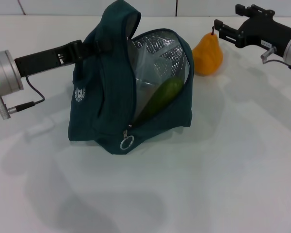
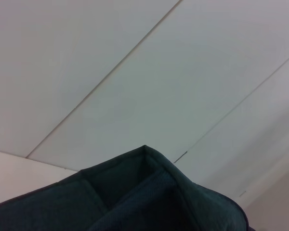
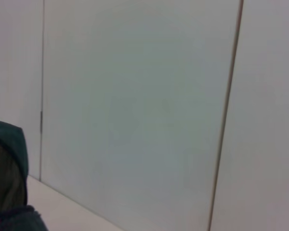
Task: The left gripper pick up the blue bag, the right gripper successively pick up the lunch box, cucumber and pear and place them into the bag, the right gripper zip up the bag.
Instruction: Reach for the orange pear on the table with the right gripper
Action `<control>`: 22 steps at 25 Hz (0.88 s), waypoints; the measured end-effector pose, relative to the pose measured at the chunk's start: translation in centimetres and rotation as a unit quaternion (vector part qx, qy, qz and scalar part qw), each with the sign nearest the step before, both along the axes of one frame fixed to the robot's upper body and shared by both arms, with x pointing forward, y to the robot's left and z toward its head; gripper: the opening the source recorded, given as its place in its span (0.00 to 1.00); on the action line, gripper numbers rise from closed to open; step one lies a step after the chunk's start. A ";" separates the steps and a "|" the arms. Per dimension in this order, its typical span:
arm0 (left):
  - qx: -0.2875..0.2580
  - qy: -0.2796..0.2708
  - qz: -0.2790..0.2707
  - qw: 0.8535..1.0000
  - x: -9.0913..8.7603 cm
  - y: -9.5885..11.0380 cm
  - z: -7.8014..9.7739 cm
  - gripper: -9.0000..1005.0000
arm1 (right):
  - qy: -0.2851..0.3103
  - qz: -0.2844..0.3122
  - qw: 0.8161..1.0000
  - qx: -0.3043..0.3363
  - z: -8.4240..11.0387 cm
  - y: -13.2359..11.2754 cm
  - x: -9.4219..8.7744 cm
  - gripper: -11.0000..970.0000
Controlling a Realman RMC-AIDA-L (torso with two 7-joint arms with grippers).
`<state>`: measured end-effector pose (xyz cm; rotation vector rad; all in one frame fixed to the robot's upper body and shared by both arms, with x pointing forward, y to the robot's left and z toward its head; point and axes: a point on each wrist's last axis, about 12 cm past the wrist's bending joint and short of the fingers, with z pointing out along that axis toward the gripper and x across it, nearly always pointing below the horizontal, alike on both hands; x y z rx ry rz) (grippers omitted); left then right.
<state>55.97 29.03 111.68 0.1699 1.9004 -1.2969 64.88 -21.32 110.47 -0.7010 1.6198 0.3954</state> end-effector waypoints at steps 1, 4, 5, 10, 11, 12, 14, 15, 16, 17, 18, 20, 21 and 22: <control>0.000 0.000 0.000 1.000 0.0 0.0 0.0 0.05 | 0.001 -0.003 1.000 -0.002 0.0 0.0 0.1 0.70; -0.001 -0.001 -0.002 1.000 0.1 -0.2 0.0 0.05 | 0.006 -0.006 1.000 -0.003 0.0 0.3 0.5 0.70; -0.002 -0.001 -0.002 1.000 0.1 -0.3 0.0 0.05 | 0.009 -0.008 1.000 -0.002 0.0 0.4 0.5 0.70; -0.003 -0.001 -0.003 1.000 0.1 -0.5 0.0 0.05 | 0.022 -0.019 0.999 0.016 -0.2 0.5 0.8 0.70; -0.003 -0.001 -0.003 1.000 0.1 -0.5 0.0 0.05 | 0.022 -0.017 0.999 0.018 -0.2 0.6 0.8 0.70; -0.004 0.000 -0.003 1.000 0.1 -0.5 0.0 0.05 | 0.022 -0.016 0.999 0.019 -0.2 0.7 0.8 0.69; -0.004 0.001 -0.001 1.000 0.1 -0.4 0.0 0.05 | 0.021 -0.014 0.999 0.020 -0.2 0.9 0.8 0.69; -0.004 0.001 -0.001 1.000 0.1 -0.4 0.0 0.05 | 0.021 -0.013 0.999 0.021 -0.2 1.0 0.7 0.69; -0.005 0.001 -0.001 1.000 0.1 -0.4 0.0 0.05 | 0.022 -0.012 0.999 0.021 -0.2 1.0 0.7 0.69; -0.005 0.002 -0.001 1.000 0.1 -0.4 0.0 0.05 | 0.023 -0.011 0.999 0.020 -0.3 1.1 0.7 0.69; -0.005 0.002 -0.001 1.000 0.1 -0.4 0.0 0.05 | 0.025 -0.009 0.999 0.019 -0.3 1.2 0.8 0.69; -0.006 0.001 -0.001 1.000 0.2 -0.5 0.1 0.05 | 0.029 -0.007 0.999 0.017 -0.4 1.5 0.8 0.68; -0.006 0.001 -0.001 1.000 0.2 -0.5 0.1 0.05 | 0.031 -0.007 0.999 0.017 -0.4 1.6 0.9 0.68; -0.007 0.000 -0.001 1.000 0.2 -0.5 0.1 0.05 | 0.031 -0.007 0.999 0.017 -0.4 1.6 0.9 0.68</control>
